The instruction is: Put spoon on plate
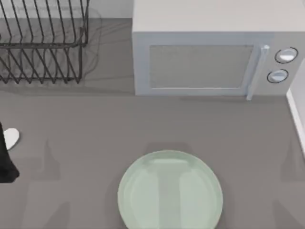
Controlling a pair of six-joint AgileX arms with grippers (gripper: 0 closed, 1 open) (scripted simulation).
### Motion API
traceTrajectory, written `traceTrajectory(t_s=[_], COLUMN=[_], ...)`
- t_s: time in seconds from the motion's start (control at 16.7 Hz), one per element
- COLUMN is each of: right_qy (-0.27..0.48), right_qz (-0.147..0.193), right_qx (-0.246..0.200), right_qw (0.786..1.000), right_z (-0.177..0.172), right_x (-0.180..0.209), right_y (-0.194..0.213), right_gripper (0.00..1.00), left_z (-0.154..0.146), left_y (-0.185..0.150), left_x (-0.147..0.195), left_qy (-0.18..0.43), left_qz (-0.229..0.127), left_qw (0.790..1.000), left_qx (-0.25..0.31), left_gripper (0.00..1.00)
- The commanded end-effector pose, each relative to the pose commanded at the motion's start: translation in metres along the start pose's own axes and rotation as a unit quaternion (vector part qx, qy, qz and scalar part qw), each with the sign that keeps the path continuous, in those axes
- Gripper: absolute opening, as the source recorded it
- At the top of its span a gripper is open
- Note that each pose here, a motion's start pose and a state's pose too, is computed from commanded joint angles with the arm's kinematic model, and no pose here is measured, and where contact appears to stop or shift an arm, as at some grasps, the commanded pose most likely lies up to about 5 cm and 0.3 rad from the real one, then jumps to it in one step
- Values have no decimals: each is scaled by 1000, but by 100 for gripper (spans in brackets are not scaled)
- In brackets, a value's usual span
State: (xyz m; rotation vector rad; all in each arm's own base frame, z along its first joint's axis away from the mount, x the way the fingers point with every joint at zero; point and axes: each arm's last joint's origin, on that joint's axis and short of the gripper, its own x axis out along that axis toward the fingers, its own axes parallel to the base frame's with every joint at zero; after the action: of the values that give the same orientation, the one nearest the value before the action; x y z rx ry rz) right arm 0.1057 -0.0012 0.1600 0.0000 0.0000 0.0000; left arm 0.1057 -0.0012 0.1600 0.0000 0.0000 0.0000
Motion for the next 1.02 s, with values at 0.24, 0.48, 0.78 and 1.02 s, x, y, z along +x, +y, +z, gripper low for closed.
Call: traceTrajectory(t_s=[0.24,0.48,0.78,1.02], right_qy=[0,0,0,0], right_qz=[0,0,0,0], right_qx=[0,0,0,0], right_qw=[1000,1000,1000,1000], right_z=[0,0,0,0], right_x=[0,0,0,0], right_y=[0,0,0,0], right_gripper=[100,100,100,100], left_z=[6,31,63,72], left_y=[1,5,20,42], left_x=[0,7,42,91], left_qy=[12,96,294,461], left_qz=[3,15,0,-62], left_qw=[1000,992,938,850], left_qx=[14,80,187,246], left_gripper=[100,100,100,100])
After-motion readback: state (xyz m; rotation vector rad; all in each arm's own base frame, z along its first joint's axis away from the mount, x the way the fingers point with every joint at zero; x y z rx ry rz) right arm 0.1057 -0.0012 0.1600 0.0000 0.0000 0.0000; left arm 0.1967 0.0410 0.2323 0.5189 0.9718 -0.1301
